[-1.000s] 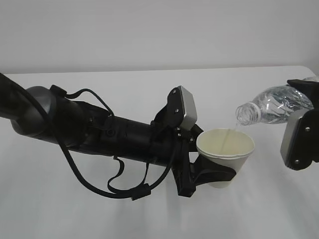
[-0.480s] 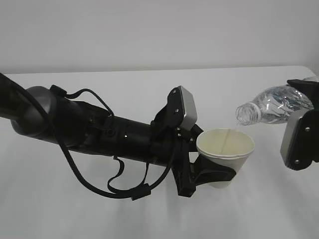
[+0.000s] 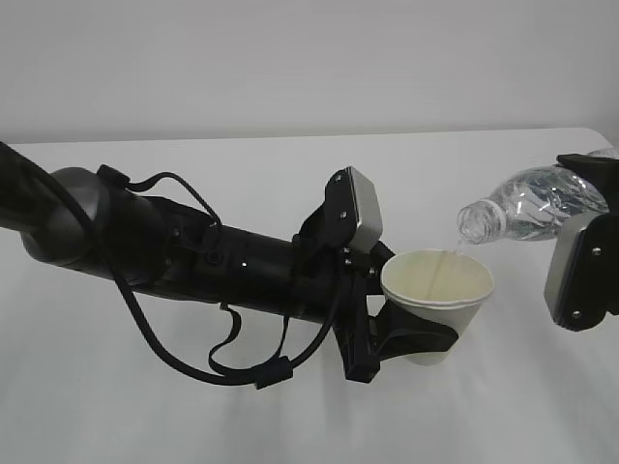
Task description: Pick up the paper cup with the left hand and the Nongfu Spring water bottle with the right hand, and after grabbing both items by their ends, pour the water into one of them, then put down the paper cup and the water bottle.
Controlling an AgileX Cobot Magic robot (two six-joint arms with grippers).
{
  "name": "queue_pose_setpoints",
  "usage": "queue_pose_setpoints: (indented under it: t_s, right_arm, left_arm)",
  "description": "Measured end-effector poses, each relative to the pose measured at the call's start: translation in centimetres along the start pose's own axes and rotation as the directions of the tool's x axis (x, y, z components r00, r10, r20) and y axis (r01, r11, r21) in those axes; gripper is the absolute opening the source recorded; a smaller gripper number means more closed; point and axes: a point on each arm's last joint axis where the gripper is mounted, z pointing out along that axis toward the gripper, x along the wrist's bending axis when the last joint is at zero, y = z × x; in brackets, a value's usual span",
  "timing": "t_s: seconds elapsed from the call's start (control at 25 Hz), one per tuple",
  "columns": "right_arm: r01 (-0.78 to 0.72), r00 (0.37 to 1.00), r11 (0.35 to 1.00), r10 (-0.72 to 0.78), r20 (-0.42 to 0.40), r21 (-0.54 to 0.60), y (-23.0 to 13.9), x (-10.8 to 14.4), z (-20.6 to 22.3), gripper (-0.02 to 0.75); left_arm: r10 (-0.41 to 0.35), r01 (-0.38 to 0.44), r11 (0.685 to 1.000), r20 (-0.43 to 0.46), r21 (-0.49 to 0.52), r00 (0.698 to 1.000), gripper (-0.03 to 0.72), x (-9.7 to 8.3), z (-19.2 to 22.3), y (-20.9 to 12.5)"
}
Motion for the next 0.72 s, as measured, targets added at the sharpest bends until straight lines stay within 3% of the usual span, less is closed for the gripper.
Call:
queue_pose_setpoints:
  t_s: [0.72]
  right_arm:
    - [0.015,1.000,1.000,-0.015,0.000,0.000,0.00,0.00,0.00,0.349]
  left_arm:
    - [0.000,0.000,1.000,0.000,0.000,1.000,0.428,0.00,0.00,0.00]
